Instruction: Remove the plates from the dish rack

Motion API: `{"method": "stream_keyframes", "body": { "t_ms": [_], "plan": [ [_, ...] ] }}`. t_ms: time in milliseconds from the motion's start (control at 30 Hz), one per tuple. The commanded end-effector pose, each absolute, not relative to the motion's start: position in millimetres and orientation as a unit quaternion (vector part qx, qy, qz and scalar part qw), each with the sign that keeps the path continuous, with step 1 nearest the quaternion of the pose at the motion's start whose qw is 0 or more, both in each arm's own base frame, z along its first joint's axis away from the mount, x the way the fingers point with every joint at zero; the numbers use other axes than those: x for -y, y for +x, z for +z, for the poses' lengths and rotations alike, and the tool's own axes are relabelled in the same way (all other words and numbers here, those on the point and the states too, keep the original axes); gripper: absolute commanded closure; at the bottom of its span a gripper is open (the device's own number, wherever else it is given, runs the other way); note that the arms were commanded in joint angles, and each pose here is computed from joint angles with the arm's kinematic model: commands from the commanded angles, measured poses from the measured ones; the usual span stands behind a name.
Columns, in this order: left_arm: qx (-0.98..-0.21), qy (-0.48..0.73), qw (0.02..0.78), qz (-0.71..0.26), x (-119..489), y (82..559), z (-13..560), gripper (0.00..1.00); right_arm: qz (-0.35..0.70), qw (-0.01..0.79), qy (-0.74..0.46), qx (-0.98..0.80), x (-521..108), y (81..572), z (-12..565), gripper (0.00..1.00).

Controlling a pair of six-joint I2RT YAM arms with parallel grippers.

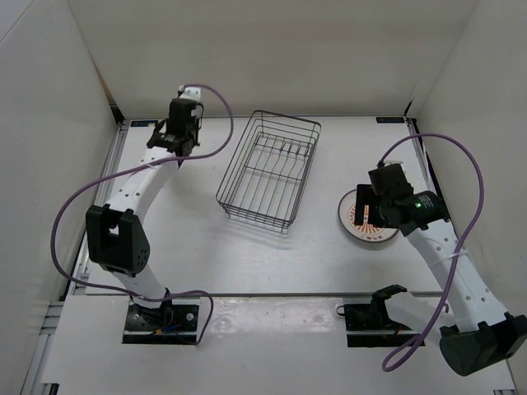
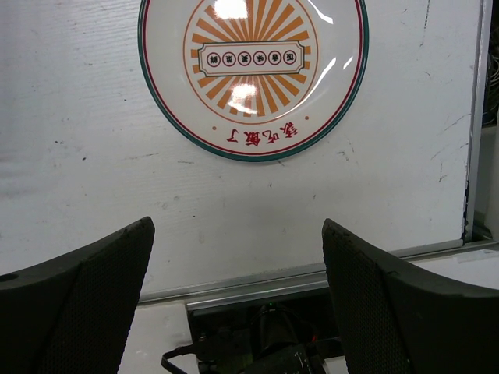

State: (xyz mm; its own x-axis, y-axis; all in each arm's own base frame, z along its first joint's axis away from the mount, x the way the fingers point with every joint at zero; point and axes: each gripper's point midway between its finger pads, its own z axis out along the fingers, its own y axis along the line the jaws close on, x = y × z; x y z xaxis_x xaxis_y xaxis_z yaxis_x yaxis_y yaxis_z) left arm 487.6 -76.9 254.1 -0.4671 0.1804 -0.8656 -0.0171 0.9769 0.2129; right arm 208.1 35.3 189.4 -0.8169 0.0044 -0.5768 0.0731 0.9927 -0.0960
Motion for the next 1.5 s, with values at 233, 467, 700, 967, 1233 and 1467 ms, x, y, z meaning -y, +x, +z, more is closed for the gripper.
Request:
{"method": "stream_keyframes", "body": {
  "t_ms": [233, 467, 700, 967, 1233, 1467],
  "plan": [
    [-0.901, -0.018, 0.395, 0.176, 19, 433, 134, 0.85, -0.067, 0.311, 0.006, -0.948, -35, 209, 192, 0.10],
    [-0.915, -0.031, 0.363, 0.172, 30, 434, 106, 0.46, -0.067, 0.308, 0.007, -0.949, -36, 209, 190, 0.10],
    [-0.925, -0.032, 0.345, 0.156, 42, 429, 91, 0.21, -0.069, 0.303, 0.005, -0.950, -36, 208, 188, 0.10],
    [-0.926, -0.055, 0.350, 0.128, 53, 439, 103, 0.01, -0.070, 0.297, -0.011, -0.952, -40, 210, 184, 0.10],
    [-0.887, -0.080, 0.455, 0.011, 90, 489, 186, 0.01, -0.070, 0.297, -0.019, -0.952, -43, 210, 184, 0.10],
    [-0.840, 0.010, 0.475, -0.261, 184, 493, 203, 0.01, -0.069, 0.297, -0.026, -0.952, -46, 210, 183, 0.10]
  ]
}}
